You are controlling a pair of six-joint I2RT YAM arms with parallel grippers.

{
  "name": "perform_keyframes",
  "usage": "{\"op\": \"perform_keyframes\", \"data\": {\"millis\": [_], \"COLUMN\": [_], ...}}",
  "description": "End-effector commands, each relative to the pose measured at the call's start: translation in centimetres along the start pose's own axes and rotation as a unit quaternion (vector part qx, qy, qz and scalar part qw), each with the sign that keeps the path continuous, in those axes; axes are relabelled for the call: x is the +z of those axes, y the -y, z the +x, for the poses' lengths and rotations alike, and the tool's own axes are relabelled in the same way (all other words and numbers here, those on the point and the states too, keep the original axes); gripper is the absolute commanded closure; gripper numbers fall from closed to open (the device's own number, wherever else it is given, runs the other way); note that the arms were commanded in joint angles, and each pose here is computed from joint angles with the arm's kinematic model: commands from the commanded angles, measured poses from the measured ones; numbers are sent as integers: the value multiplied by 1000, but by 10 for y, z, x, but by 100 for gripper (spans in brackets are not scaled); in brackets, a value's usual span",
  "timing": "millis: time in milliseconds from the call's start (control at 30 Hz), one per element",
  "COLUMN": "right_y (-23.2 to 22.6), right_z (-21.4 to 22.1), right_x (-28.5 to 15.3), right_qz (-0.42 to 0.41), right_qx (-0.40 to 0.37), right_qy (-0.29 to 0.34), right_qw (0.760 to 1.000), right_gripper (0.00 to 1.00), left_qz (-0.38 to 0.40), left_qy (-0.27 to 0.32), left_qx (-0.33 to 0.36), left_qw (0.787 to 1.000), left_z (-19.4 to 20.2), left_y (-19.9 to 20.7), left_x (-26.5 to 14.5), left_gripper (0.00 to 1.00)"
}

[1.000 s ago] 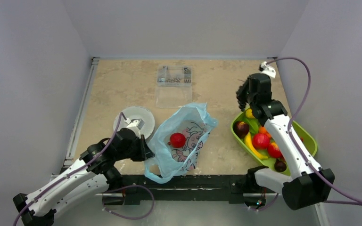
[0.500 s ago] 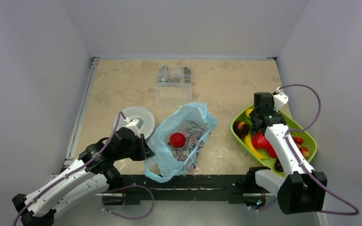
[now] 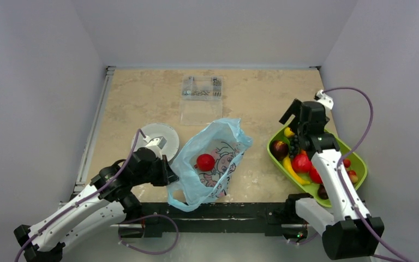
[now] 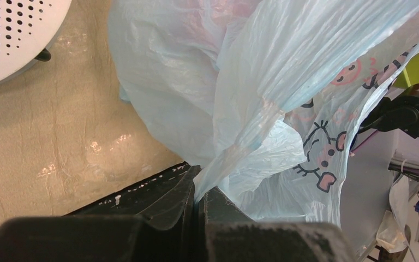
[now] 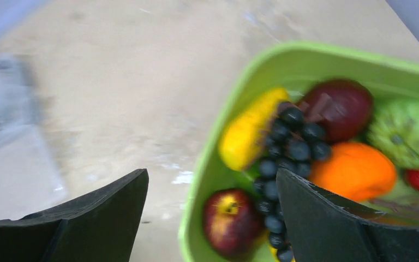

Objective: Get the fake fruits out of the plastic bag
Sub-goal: Place the fake fruit in the bin, then take out the fake fruit from the plastic bag.

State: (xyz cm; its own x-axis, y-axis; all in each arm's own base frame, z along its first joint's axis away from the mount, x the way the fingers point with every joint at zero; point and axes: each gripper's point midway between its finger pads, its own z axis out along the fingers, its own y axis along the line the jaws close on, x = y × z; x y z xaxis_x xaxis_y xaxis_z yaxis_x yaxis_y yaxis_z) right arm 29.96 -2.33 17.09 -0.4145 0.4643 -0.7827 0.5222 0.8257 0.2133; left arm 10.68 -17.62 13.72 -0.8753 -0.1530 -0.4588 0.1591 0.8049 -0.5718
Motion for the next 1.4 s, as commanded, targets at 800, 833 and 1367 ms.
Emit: {"op": "perform_keyframes", "data": {"millis": [800, 833, 1367], "right_y": [-298, -296, -224], "right_z": [61, 79, 207], "right_x": [-387, -384, -258], "right_qz": [-711, -703, -518], "right_qx": [-286, -306, -440], "right_qy": [-38, -49, -112], "right_qw": [642, 640, 725], "right_gripper": [1, 1, 32], "left_qz": [6, 6, -18], "left_qy": [8, 7, -22], "left_qx": [4, 4, 3], "left_qw": [1000, 1000, 1000], "left_z": [-2, -2, 14], "left_y": [1, 1, -15], "left_x": [4, 4, 22], "left_gripper": [100, 100, 100]}}
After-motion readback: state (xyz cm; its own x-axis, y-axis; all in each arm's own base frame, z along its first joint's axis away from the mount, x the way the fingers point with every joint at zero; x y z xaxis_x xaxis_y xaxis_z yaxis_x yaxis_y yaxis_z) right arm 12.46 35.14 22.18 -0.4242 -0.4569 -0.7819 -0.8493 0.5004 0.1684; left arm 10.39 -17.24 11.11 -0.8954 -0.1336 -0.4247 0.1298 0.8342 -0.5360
